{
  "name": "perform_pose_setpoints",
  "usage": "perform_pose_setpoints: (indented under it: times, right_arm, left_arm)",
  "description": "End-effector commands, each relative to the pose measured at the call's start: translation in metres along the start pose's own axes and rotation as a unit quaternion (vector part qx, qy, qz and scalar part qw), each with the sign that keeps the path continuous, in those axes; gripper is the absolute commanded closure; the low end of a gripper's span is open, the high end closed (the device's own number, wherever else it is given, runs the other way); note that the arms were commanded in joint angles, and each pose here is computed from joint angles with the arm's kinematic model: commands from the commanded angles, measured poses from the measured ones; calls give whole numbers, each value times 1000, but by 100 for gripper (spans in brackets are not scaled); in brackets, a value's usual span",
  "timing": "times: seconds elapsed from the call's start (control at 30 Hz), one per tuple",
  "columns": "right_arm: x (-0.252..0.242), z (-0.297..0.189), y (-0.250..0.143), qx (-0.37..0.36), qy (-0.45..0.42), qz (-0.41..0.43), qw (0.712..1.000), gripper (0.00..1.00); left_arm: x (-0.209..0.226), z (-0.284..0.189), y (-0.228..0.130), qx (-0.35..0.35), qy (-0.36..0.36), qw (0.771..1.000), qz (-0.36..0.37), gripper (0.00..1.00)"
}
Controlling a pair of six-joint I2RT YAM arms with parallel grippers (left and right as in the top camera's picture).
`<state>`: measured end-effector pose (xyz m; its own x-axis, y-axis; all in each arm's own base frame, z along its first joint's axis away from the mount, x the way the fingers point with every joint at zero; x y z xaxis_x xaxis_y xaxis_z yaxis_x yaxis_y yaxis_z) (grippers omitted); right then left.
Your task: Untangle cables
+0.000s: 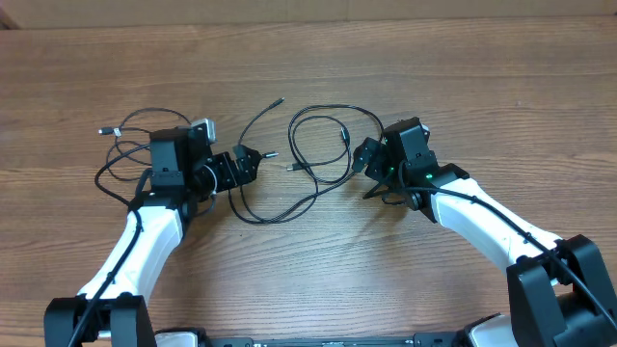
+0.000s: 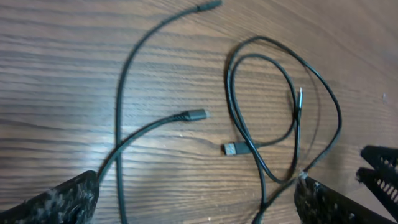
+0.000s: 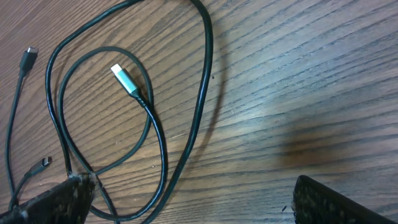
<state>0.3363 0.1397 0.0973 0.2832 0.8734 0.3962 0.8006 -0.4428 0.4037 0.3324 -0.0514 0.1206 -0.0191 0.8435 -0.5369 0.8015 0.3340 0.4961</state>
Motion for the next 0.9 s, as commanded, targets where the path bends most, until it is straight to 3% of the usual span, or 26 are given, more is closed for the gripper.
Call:
perform_pose_setpoints:
  times: [0.0,0.43,0.87]
  right_arm:
    - [1,2,-3,6,4,0,1000,0]
    - [1,2,-3,6,4,0,1000,0]
    - [1,2,-3,5,4,0,1000,0]
  left_arm:
    - [-3,2,1,1,-2,1000,13,0]
    - [18,0,-1,-3,79,997,3,0]
    - [22,-1,-10,19,87,996,-6,0]
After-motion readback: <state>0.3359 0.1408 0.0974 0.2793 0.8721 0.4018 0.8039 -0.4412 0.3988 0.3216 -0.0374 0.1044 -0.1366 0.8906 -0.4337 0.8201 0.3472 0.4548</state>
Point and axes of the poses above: each gripper's point midway between its finger pads, its own z axis out along the fingers, its own x axis along the line the jaws close on, y = z × x, the point moved 5 cm from there along -z, back along the fingers
